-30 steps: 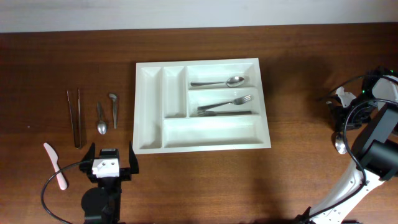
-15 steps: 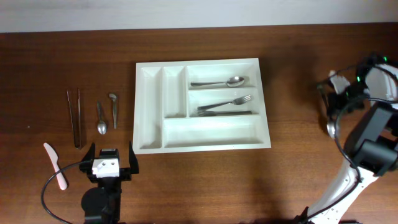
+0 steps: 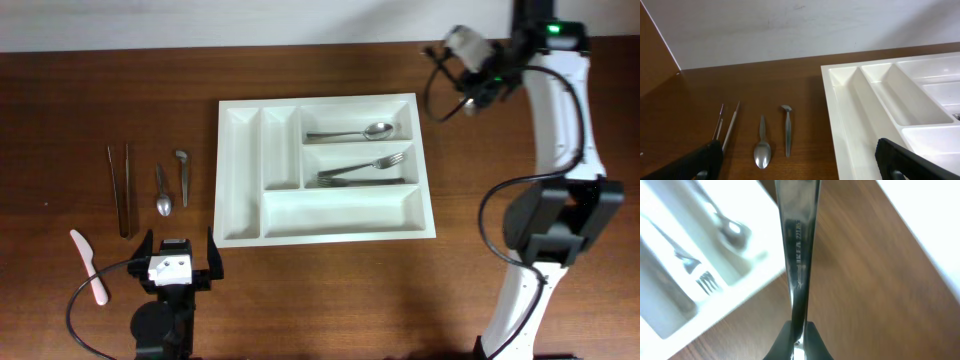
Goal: Pack container
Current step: 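Place the spoon into the upper right compartment next to the other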
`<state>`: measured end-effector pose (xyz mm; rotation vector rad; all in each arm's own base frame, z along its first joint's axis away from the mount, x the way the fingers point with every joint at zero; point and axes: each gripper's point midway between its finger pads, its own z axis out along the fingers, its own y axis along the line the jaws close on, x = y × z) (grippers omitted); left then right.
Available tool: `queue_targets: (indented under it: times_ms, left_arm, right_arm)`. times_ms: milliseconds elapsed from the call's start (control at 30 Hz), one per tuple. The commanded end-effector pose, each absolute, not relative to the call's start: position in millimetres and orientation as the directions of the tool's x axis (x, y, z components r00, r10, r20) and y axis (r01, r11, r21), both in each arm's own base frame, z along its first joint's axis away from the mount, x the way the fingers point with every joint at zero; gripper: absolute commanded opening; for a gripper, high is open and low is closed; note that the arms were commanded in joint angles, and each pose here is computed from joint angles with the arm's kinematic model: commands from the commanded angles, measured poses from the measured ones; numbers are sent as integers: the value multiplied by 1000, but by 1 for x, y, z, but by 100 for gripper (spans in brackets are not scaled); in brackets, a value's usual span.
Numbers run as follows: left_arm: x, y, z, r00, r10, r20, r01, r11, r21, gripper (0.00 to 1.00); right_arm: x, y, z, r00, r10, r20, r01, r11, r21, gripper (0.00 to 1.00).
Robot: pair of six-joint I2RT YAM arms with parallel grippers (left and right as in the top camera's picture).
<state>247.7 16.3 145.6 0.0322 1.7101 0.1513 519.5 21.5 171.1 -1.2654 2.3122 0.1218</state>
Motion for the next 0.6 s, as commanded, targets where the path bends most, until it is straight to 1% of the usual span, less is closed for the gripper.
queue_targets:
  times_ms: [0, 133, 233, 400, 567]
  left_arm:
    - [248, 18, 143, -147, 124, -981, -72, 988, 136, 99]
    - [248, 18, 143, -147, 124, -981, -72, 988, 136, 99]
    - [248, 18, 144, -146, 124, -981, -72, 988, 136, 99]
    - [248, 18, 144, -146, 124, -981, -72, 988, 136, 99]
    - [248, 18, 144, -146, 124, -981, -72, 988, 136, 99]
  right_arm:
    - [517, 71, 180, -193, -857, -478, -912, 337, -235, 4]
    - [512, 113, 171, -114, -875, -471, -941, 246, -230, 4]
    - [507, 146, 151, -32, -891, -452, -964, 146, -220, 4]
    - [506, 164, 127, -19, -897, -442, -976, 113, -188, 4]
    - [506, 166, 108, -30, -899, -436, -982, 109, -156, 4]
